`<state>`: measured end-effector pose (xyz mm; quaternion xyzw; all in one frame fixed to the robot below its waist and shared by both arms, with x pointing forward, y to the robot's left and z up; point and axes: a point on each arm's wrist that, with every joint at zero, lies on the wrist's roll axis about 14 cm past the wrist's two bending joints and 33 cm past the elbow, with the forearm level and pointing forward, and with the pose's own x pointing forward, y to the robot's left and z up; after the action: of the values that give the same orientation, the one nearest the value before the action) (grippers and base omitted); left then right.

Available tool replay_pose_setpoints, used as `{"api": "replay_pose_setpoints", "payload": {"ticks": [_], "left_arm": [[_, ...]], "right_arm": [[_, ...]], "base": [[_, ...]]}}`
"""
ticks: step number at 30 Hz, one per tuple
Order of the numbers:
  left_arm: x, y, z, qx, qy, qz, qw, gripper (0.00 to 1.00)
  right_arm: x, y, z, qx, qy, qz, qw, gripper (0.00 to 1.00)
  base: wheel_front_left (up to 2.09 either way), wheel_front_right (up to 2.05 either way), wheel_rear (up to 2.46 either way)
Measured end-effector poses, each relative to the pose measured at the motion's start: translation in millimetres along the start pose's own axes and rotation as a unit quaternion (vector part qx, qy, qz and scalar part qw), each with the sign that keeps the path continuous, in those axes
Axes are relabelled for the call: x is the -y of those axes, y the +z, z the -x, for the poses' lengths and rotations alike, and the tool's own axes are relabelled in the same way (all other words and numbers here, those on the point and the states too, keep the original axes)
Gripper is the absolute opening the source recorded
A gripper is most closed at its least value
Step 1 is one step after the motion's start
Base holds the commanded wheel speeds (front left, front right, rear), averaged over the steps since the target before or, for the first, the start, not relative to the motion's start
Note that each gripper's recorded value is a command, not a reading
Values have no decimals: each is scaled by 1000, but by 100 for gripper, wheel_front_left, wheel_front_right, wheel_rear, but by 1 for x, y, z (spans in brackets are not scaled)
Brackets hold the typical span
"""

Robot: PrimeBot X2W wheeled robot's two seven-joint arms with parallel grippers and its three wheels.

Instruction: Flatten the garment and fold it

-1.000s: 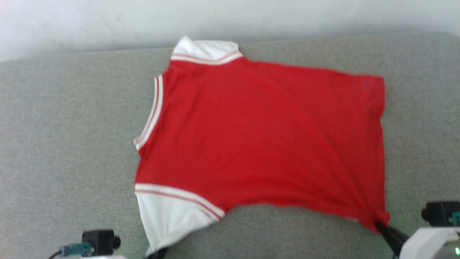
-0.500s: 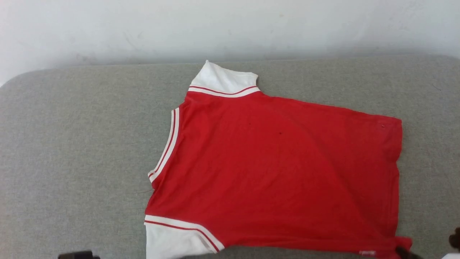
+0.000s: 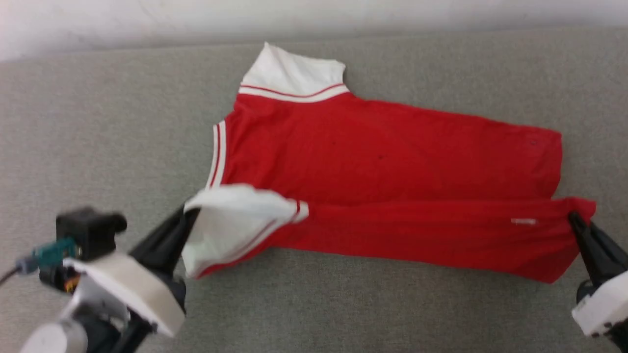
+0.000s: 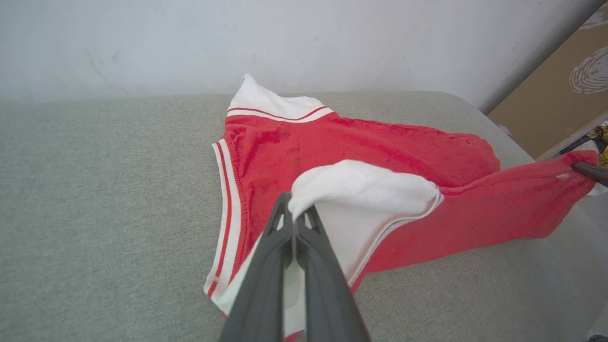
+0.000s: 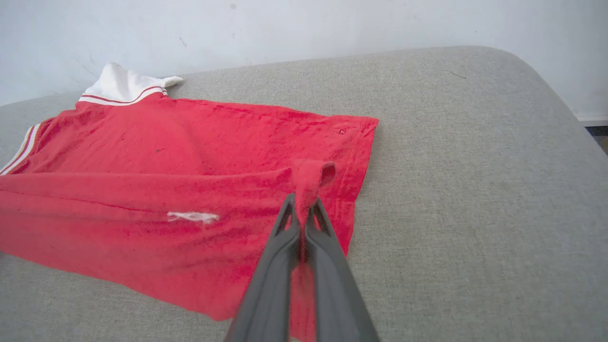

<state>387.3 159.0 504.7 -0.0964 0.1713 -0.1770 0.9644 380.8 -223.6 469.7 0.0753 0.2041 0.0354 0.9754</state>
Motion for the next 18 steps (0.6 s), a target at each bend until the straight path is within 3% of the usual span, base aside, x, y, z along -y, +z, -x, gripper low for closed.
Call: {"api": "replay_pose_setpoints", "payload": {"ticks": [8, 18], "left_arm": [[-12, -8, -62, -24, -27, -32, 999, 0], [-25, -84, -101, -130, -31, -30, 991, 0]], "right_arm": [[6, -26, -35, -36, -4, 4, 999, 0], [16, -74, -51, -108, -14, -8, 994, 0]], "base": [[0, 0, 0], [0, 0, 0]]}}
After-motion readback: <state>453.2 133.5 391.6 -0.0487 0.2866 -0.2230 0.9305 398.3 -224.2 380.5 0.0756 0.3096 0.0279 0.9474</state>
